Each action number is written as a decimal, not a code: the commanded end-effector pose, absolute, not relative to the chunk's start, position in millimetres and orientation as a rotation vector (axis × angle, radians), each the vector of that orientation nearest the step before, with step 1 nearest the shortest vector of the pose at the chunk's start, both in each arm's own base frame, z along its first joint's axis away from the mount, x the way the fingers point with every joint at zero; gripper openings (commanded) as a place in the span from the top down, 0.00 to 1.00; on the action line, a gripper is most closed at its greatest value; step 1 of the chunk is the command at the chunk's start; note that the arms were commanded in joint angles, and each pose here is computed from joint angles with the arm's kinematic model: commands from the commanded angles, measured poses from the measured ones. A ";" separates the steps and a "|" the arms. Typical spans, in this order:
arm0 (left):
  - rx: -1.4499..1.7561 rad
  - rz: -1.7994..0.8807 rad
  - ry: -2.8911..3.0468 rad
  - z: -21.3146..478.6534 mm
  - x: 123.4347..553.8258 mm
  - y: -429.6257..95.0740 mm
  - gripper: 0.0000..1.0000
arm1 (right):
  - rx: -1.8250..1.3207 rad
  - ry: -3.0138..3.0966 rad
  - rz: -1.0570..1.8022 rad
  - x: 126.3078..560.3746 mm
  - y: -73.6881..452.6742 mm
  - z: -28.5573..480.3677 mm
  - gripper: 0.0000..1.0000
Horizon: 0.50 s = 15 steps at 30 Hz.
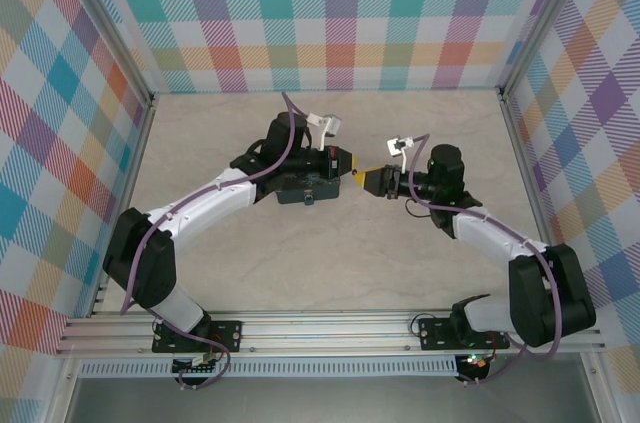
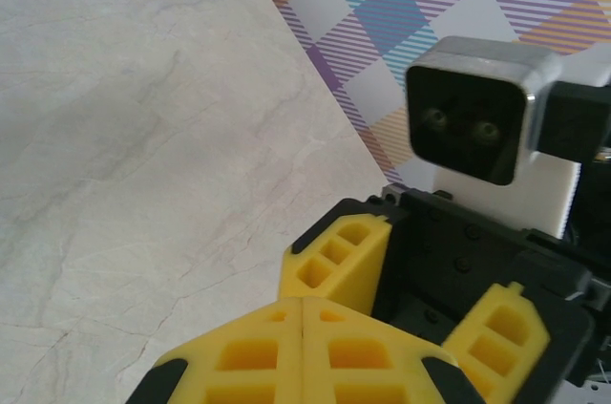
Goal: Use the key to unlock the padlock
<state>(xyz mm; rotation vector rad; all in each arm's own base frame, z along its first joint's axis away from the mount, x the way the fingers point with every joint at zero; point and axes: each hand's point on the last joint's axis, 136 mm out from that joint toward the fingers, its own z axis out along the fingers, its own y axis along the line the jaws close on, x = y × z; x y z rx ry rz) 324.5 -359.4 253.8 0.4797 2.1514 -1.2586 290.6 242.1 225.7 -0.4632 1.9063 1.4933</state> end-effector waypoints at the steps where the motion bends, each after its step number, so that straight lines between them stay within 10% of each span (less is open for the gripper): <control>1: 0.515 -1.306 2.059 284.3 318.8 -364.7 1.00 | -0.515 1.842 1.506 293.8 246.0 242.7 0.57; 15: 0.513 -1.315 2.061 282.9 318.8 -365.9 1.00 | -0.523 1.831 1.537 297.0 252.5 245.2 0.69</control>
